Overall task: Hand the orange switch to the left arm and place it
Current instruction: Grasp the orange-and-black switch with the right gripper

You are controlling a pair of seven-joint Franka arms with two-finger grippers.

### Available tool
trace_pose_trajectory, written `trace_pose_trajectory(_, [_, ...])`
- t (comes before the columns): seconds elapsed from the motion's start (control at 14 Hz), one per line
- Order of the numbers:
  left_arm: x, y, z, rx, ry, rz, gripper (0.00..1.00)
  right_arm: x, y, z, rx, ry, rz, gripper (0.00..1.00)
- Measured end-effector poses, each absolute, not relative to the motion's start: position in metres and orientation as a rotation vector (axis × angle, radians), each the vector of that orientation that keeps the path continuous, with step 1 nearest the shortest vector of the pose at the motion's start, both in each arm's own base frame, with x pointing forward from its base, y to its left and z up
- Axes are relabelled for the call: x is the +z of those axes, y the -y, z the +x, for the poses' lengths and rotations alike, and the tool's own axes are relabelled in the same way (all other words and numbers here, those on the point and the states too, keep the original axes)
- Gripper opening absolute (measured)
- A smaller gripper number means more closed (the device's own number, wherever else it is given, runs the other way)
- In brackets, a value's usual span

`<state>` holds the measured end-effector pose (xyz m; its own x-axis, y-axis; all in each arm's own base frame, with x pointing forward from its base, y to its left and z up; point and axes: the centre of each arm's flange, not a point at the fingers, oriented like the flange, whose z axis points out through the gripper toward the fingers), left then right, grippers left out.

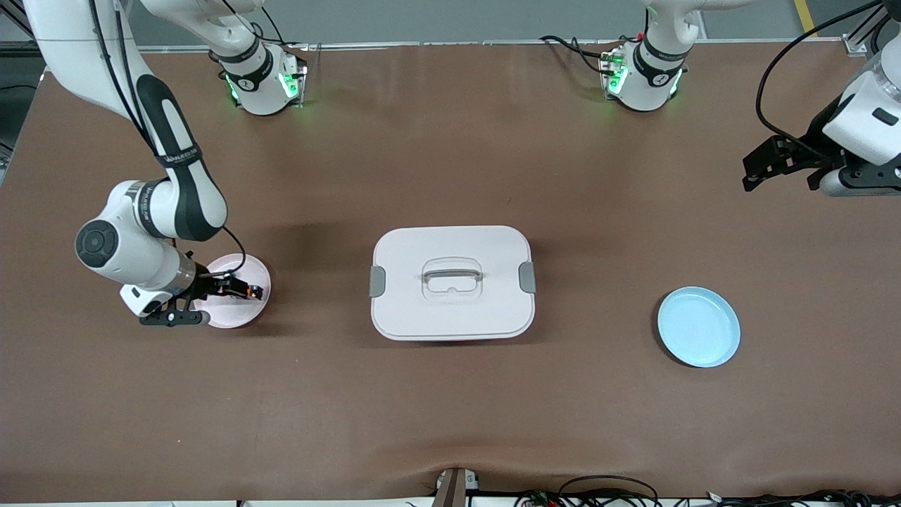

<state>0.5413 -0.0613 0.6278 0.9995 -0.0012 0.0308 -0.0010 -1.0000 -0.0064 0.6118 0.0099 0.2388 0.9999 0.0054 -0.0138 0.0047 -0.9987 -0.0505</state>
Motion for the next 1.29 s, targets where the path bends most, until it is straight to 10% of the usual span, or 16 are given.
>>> trace_pose_trajectory(1.29, [0.628,0.068,0.541,-0.048,-0.017,-3.134,1.0,0.191,-0.029,0.591,0.049,0.023,-3.098,1.0])
